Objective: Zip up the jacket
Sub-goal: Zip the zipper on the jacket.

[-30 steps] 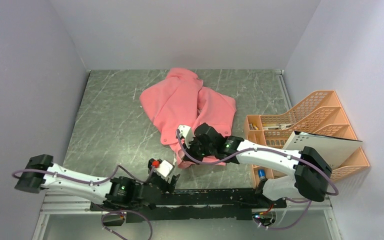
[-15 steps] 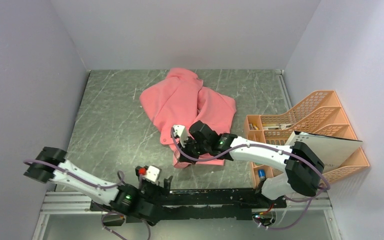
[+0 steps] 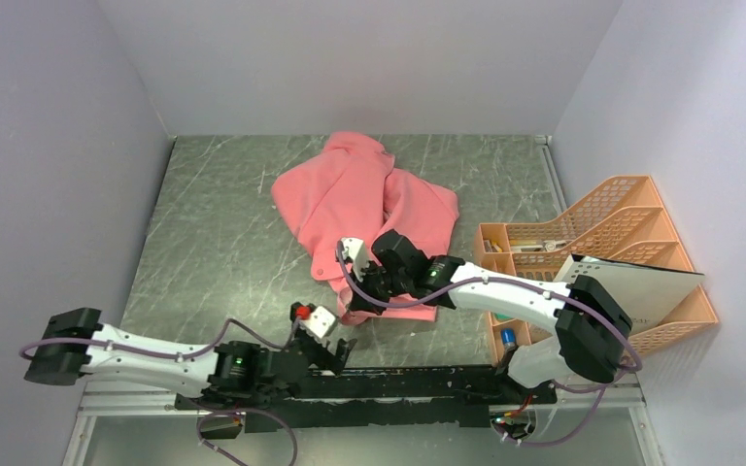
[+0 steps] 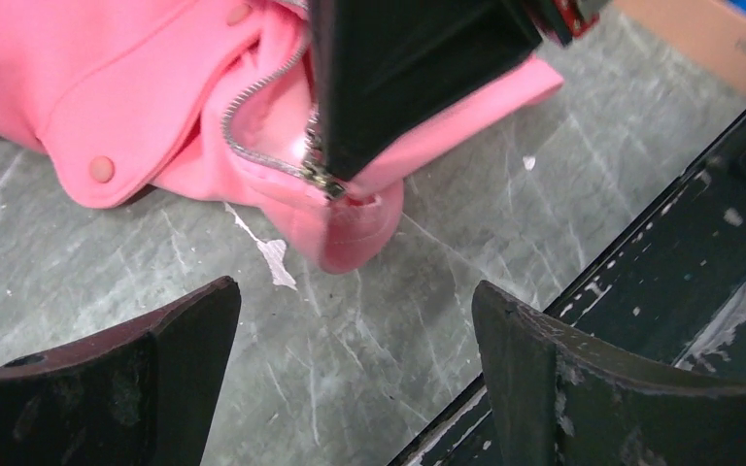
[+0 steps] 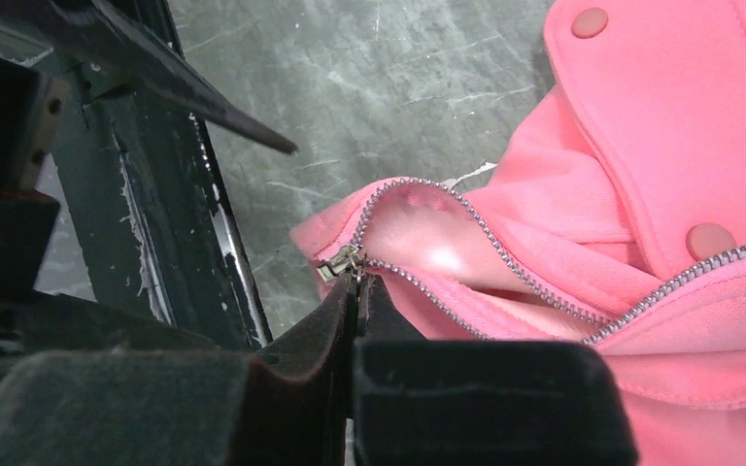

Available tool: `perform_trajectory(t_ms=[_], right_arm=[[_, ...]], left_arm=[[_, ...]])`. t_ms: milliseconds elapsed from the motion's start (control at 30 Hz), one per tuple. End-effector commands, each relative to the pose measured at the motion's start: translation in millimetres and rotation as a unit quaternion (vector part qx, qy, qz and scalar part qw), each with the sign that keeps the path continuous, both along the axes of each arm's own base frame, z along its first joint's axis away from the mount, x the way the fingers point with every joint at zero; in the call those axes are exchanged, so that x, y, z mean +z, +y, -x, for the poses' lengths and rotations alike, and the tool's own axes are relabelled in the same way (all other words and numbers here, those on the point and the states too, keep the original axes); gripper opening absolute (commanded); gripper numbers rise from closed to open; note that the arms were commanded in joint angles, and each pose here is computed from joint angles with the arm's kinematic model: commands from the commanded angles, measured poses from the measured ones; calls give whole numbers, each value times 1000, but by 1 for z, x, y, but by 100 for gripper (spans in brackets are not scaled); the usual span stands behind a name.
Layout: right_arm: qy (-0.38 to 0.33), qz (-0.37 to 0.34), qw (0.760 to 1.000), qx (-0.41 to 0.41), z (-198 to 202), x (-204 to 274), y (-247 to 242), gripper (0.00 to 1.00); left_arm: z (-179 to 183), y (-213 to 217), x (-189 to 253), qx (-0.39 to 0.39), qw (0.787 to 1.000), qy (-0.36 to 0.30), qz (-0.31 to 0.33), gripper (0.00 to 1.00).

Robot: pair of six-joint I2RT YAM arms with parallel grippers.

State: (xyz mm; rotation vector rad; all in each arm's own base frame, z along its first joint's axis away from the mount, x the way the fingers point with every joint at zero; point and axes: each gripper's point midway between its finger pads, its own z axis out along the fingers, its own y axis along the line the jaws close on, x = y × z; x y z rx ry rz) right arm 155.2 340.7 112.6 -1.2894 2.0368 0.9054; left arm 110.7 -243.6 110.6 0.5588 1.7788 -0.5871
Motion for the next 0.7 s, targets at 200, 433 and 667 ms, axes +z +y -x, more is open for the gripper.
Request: perform_trajectory(t_ms=[200, 433, 667], right_arm=[[-6, -38, 999, 17, -3, 24, 12, 0], [-2, -40, 999, 22, -2, 24, 14, 0], [-1, -41, 999, 22, -2, 27, 13, 0]], left_arm=[[-14, -5, 1, 21, 1000, -14, -5, 89], [-27, -4, 7, 13, 1000, -9, 15, 84], [-32, -1, -3, 12, 1000, -1, 3, 71]])
